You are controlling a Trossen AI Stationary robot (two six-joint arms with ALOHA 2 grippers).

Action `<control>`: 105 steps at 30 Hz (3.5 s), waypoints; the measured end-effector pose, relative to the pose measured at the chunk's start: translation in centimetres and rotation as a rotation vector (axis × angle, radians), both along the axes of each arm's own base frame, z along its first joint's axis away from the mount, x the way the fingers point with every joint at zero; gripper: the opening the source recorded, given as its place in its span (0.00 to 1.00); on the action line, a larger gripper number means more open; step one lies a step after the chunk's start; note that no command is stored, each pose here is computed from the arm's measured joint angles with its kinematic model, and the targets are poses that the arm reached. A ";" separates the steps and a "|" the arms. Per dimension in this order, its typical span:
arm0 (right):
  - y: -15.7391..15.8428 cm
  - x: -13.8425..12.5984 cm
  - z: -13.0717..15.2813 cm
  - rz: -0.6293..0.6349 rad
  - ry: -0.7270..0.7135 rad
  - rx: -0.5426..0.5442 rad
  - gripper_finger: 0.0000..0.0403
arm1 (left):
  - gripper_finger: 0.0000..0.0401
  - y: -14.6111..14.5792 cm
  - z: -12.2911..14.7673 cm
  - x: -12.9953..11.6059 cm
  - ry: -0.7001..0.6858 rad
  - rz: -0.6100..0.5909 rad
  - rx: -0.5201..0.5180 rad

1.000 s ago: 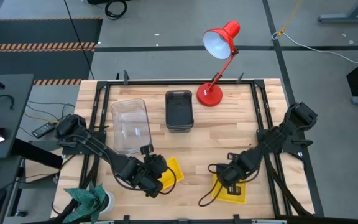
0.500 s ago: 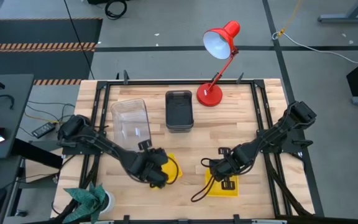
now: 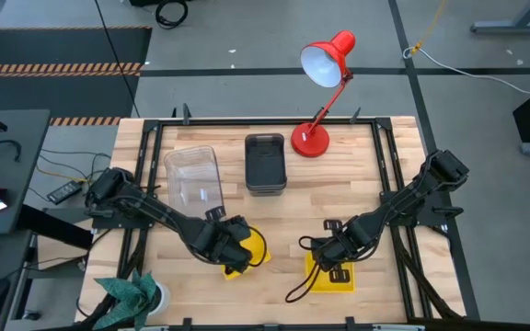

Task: Stack baskets by color
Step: Stack the bottom left yellow bin on top of the top yellow bin, then stack the right yellow bin on top of the left yellow bin

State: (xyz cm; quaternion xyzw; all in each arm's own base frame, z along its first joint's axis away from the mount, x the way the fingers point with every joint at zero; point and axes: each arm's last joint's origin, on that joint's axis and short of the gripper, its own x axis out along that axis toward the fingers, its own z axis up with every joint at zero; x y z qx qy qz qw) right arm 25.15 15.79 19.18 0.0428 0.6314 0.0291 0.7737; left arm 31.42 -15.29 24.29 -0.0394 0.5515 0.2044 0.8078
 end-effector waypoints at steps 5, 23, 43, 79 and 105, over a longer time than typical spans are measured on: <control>0.1 0.0 0.0 0.001 -0.006 -0.003 0.01 | 0.34 -0.1 -0.6 0.5 0.011 0.018 -0.028; 0.8 -0.3 0.1 0.035 -0.027 0.001 0.01 | 0.03 -0.5 -2.4 2.0 0.047 -0.011 -0.194; 0.7 -0.1 0.1 0.097 -0.036 -0.003 0.01 | 0.50 -0.4 -1.6 2.0 0.008 -0.029 -0.195; -4.8 10.0 8.8 0.176 -0.789 0.024 0.01 | 0.34 -5.6 2.2 -5.7 -0.177 -0.202 0.329; -4.3 18.1 3.2 0.402 -0.575 0.014 0.01 | 0.29 -5.0 7.6 -10.3 -0.383 -0.143 0.222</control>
